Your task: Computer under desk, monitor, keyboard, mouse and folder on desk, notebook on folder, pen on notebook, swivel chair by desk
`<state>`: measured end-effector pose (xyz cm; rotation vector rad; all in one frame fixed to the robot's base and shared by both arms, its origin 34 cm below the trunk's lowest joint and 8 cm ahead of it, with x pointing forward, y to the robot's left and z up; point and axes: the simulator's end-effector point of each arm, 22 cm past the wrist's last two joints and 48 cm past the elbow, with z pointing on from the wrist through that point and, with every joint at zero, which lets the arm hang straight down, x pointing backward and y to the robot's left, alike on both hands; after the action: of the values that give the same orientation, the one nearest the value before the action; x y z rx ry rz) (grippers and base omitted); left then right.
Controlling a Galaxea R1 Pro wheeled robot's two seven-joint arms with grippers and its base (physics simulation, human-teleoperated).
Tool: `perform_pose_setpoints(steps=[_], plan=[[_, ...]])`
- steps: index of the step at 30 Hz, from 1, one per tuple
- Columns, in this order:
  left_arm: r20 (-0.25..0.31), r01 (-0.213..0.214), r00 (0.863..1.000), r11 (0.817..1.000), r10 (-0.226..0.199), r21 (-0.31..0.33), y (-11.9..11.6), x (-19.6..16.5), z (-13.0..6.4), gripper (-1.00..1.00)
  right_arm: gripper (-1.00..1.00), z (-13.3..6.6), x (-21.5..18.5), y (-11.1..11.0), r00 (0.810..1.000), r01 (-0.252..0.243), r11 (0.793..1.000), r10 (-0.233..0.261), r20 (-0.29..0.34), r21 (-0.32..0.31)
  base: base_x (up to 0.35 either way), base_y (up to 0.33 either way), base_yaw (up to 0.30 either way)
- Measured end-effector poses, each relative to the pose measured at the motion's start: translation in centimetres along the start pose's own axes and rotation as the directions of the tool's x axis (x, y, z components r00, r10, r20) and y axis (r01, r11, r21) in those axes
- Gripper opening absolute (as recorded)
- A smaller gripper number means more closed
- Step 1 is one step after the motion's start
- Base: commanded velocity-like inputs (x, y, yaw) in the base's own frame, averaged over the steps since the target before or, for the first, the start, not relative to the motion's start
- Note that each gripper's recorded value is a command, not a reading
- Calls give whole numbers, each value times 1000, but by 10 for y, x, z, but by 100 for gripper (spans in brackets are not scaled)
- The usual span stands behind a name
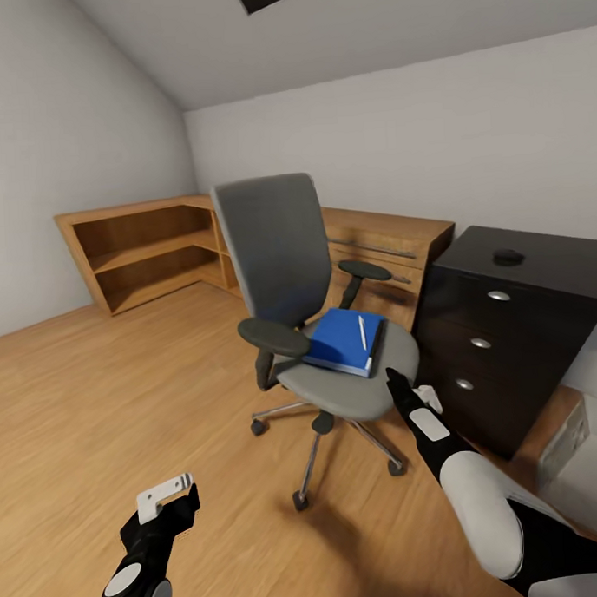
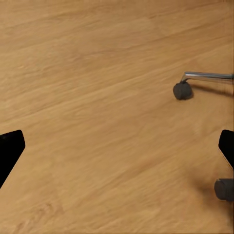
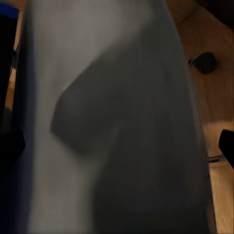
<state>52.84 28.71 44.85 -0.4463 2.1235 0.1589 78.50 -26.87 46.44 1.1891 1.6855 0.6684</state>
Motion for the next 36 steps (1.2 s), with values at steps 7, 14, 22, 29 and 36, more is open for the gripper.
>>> perform_pose_setpoints(steps=[7, 14, 22, 29, 36], plan=[[1, 0, 1000, 1000, 0, 0, 0, 0, 0, 100, 100, 0, -1, -1, 1000, -1, 1000, 1, 2, 2, 320, 5, 0], [1, 1, 1000, 1000, -1, 0, 0, 0, 0, 100, 100, 0, -2, -2, 1000, -2, 1000, 2, 4, 3, 320, 117, 0], [-3, -1, 1000, 1000, 1, -1, 1, 1, 0, 100, 100, 0, -2, -2, 1000, -2, 1000, 2, 6, 5, 175, 108, 154], [-4, -1, 1000, 1000, 1, 0, 0, 1, 0, 100, 100, 1, -5, -3, 1000, -8, 1000, 7, 12, 7, 8, 5, 268], [-4, -2, 1000, 1000, 2, 0, 0, 1, 0, 100, 100, 1, -4, -2, 1000, -6, 1000, 6, 8, 5, -110, 0, 252]])
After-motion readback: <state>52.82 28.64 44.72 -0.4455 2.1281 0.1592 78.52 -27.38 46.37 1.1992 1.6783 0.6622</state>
